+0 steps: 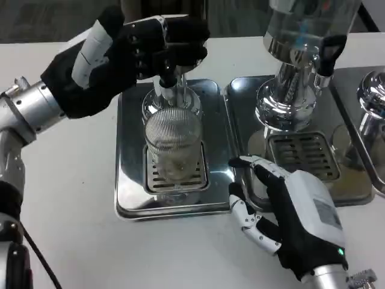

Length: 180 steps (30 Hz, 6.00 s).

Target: Grasp the cup under the faucet to collect the drink, then remove the cup.

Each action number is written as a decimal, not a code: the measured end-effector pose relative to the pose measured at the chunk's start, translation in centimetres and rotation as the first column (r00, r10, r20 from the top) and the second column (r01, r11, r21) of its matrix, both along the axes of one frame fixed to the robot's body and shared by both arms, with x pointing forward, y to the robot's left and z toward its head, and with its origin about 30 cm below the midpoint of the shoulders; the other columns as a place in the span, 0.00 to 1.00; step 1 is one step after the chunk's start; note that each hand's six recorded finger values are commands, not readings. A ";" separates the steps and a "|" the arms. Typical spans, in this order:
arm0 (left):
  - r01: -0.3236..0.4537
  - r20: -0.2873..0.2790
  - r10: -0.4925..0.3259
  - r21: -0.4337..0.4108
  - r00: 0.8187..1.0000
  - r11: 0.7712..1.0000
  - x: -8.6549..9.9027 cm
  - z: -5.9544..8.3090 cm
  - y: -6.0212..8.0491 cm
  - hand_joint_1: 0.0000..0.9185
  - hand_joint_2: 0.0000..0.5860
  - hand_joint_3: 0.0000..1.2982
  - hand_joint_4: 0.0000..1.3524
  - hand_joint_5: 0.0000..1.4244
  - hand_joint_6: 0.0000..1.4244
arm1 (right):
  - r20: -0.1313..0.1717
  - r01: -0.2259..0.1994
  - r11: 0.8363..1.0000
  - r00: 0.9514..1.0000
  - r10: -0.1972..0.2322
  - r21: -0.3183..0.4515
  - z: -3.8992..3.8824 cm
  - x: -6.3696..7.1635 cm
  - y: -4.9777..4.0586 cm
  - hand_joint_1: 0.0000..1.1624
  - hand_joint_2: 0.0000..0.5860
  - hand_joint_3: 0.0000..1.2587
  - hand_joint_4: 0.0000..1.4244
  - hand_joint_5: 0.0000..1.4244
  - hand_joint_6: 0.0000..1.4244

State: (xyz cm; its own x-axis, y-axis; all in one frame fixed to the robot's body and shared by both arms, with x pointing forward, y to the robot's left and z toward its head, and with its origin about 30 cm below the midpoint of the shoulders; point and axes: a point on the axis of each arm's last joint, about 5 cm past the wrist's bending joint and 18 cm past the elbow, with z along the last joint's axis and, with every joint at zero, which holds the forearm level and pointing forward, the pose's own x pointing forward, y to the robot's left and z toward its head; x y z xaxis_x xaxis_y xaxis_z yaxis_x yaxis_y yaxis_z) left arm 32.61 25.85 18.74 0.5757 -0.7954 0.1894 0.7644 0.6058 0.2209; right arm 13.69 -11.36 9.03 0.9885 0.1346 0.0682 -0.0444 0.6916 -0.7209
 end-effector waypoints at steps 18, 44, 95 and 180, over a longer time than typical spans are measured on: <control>-0.028 0.062 0.022 0.104 0.998 0.994 -0.6 -0.2 0.4 0.00 0.09 0.23 0.15 0.16 0.13 | 0.002 -0.008 1.000 1.000 0.008 0.006 0.13 0.3 -0.17 0.30 0.79 0.26 0.15 0.15 0.12; -0.071 0.243 0.019 0.209 0.970 0.975 -1.3 -0.1 0.0 0.00 0.10 0.21 0.12 0.13 0.13 | -0.014 -0.009 1.000 1.000 0.009 0.019 0.14 0.3 -0.30 0.30 0.79 0.24 0.15 0.14 0.12; -0.114 0.341 0.017 0.267 0.940 0.957 -1.8 0.0 -0.2 0.00 0.10 0.20 0.12 0.12 0.13 | -0.077 -0.004 0.988 0.997 0.016 0.154 0.49 1.0 -1.03 0.35 0.60 0.14 0.11 0.14 0.11; -0.146 0.371 0.035 0.275 0.928 0.950 -2.4 -0.1 0.2 0.00 0.12 0.23 0.15 0.13 0.14 | -0.121 -0.141 0.910 0.972 0.203 0.389 1.57 9.0 1.28 0.46 0.44 0.00 0.00 0.02 0.05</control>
State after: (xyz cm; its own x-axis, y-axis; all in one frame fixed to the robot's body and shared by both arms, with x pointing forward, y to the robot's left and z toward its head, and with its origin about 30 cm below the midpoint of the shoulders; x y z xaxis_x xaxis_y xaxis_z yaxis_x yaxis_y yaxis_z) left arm 30.25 26.06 18.63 0.5850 -0.7945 0.1628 0.5450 0.5338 0.6466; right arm 22.72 -10.08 10.60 0.9544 0.2985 -0.0052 -0.2775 0.8808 -0.3836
